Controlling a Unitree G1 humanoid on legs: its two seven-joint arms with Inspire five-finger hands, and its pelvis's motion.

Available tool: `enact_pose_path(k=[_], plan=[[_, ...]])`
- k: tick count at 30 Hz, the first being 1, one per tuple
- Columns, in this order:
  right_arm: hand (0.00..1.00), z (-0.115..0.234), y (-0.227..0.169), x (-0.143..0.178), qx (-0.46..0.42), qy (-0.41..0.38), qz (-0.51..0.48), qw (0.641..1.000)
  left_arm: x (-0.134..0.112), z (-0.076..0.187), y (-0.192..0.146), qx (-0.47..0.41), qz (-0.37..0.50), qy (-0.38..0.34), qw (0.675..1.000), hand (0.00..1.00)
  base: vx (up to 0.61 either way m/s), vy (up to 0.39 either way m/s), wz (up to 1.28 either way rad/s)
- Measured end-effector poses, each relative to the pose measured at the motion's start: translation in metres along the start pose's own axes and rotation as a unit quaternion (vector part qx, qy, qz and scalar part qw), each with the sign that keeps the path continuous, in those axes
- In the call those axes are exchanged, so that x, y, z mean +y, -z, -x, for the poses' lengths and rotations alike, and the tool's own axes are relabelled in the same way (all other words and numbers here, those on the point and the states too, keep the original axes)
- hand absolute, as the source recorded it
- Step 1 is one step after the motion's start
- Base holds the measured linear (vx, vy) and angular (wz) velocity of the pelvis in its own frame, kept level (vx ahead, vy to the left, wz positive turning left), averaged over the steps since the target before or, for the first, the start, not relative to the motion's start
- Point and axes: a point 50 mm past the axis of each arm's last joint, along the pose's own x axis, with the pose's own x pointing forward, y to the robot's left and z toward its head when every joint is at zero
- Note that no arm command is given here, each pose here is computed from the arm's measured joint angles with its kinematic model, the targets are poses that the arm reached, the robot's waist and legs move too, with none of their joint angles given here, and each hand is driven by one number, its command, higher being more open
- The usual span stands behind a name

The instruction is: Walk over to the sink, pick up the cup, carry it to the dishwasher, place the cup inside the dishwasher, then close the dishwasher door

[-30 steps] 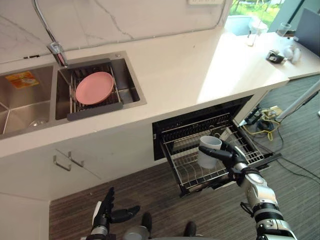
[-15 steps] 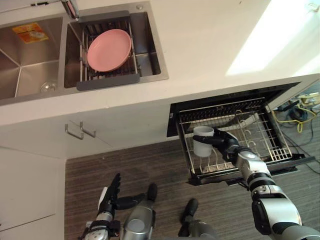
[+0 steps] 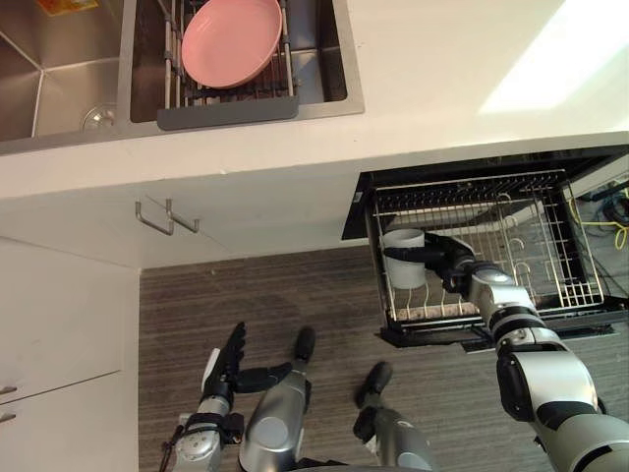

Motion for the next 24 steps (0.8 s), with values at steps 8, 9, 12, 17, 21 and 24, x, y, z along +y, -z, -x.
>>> enact_pose_path(k=[8, 9, 12, 17, 21, 24], plan=[[1.00, -0.002, -0.023, 0.004, -0.027, -0.007, -0.002, 1.000, 0.001, -0.001, 0.000, 0.005, 0.001, 0.003, 1.000, 1.00, 0.00, 0.002, 0.00], [1.00, -0.001, -0.024, 0.004, -0.028, -0.009, -0.004, 1.000, 0.001, -0.001, 0.000, 0.006, 0.001, 0.003, 1.000, 1.00, -0.01, 0.014, -0.05], [1.00, 0.000, -0.026, 0.001, -0.034, -0.018, -0.023, 0.999, 0.001, -0.001, 0.001, 0.010, 0.001, 0.004, 1.000, 1.00, -0.01, 0.017, -0.09], [1.00, 0.001, -0.032, 0.002, -0.051, -0.029, -0.034, 0.998, 0.003, 0.000, 0.006, 0.022, 0.000, 0.000, 1.000, 1.00, 0.00, 0.012, -0.09], [1.00, 0.006, -0.034, 0.004, -0.081, -0.043, -0.037, 0.995, 0.007, 0.002, 0.012, 0.038, -0.003, -0.014, 0.999, 1.00, 0.02, 0.017, -0.15], [1.00, 0.013, -0.030, 0.005, -0.101, -0.055, -0.031, 0.993, 0.013, 0.006, 0.021, 0.059, -0.010, -0.032, 0.998, 1.00, 0.03, 0.020, -0.20]])
